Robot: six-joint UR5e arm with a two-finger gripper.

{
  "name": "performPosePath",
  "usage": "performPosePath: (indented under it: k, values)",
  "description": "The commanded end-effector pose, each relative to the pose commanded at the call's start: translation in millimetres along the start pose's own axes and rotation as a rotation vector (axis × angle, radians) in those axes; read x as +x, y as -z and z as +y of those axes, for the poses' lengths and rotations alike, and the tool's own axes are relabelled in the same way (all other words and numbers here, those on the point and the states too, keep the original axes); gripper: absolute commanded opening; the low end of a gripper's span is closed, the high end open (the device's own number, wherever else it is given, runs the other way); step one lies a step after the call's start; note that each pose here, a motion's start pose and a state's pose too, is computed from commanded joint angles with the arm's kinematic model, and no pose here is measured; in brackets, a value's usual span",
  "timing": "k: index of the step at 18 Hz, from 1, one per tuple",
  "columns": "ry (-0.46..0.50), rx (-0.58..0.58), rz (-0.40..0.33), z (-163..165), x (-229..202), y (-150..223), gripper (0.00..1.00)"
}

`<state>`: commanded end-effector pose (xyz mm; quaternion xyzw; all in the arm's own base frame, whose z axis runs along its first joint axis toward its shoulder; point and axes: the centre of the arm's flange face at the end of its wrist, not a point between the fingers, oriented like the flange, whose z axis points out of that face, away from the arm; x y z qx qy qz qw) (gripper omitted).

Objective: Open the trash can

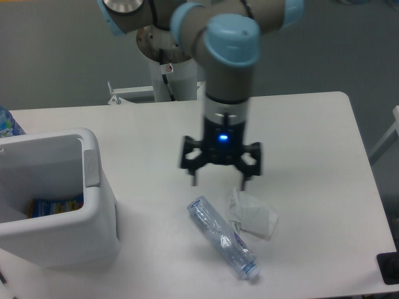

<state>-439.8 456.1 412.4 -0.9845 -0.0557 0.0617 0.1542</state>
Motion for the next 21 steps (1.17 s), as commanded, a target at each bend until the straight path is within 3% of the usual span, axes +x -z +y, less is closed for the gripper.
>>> performPosePath:
  k: [3,10,21]
  values:
    - [-0.098,-0.027,0.006,33,-28,-10,1.00]
    - [-0.300,-0.185,-0.016,52,-50,-44,1.00]
    - [-0.319,-0.204,0.012,55,-48,-66,1.00]
